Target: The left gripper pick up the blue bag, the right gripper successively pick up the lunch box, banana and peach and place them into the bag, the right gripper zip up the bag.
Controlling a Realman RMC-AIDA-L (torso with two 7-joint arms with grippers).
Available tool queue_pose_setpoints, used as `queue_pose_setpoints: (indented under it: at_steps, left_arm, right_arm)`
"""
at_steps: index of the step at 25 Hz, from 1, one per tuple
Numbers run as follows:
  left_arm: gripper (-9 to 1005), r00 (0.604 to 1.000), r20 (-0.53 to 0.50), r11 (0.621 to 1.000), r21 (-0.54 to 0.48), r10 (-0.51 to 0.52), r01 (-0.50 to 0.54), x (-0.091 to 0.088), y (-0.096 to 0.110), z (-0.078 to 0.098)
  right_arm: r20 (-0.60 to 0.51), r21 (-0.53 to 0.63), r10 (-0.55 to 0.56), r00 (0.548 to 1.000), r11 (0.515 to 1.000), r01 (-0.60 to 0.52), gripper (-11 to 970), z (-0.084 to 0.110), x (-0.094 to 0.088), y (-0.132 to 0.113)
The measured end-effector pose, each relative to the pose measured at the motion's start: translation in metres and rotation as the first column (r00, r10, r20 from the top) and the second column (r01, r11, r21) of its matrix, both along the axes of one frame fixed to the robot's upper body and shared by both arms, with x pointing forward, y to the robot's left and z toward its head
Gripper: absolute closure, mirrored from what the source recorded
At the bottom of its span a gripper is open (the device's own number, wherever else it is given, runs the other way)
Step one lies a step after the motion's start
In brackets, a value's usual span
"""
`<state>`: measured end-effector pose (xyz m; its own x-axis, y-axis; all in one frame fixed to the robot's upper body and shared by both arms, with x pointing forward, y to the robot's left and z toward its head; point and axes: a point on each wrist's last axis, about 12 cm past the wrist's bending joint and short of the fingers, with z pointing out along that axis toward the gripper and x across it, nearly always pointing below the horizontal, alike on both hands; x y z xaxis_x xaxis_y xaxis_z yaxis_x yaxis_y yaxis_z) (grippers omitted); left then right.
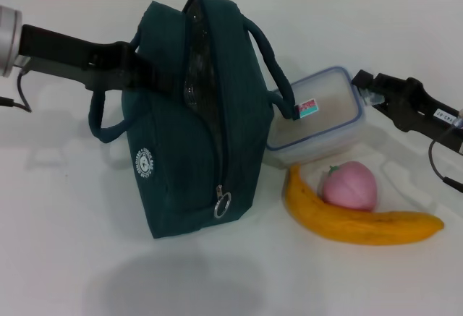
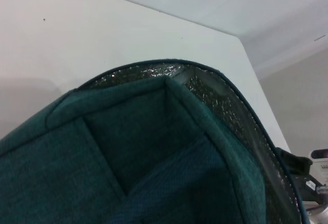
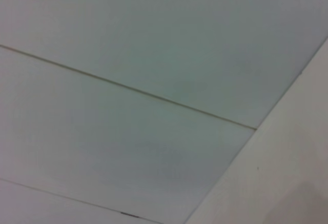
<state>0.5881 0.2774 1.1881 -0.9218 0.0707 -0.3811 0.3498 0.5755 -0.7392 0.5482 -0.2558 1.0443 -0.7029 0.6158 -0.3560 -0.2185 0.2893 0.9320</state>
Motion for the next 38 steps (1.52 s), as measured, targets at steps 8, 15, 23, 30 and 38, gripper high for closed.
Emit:
queue_pose_setpoints:
  at_steps: [8, 15, 23, 30, 38]
  left_arm:
    - [962, 1.000, -0.001, 1.000, -0.007, -0.004, 0.004, -0.001, 0.000, -0.002]
    - [962, 1.000, 0.000, 1.000, -0.010, -0.003, 0.003, -0.001, 0.000, -0.002]
    - [962, 1.000, 0.001, 1.000, -0.010, -0.001, 0.001, -0.001, 0.000, -0.002]
    - [962, 1.000, 0.002, 1.000, -0.009, 0.002, -0.002, 0.000, 0.000, -0.003]
    - [962, 1.000, 0.003, 1.000, -0.009, 0.004, -0.004, 0.002, -0.002, -0.003]
  right_arm:
    - [0.014, 0.051, -0.034, 0.999, 0.998, 0.033, 771, 0.002, -0.005, -0.005]
    - [0.017, 0.052, -0.034, 0.999, 0.998, 0.033, 791, 0.002, -0.006, -0.006]
    - [-0.007, 0.018, -0.063, 0.998, 0.998, 0.063, 815, -0.006, -0.012, -0.014]
    - [-0.006, 0.008, -0.088, 0.996, 0.996, 0.088, 847, -0.008, -0.016, -0.023]
    - [0.017, 0.033, -0.091, 0.996, 0.995, 0.091, 863, -0.004, -0.017, -0.025]
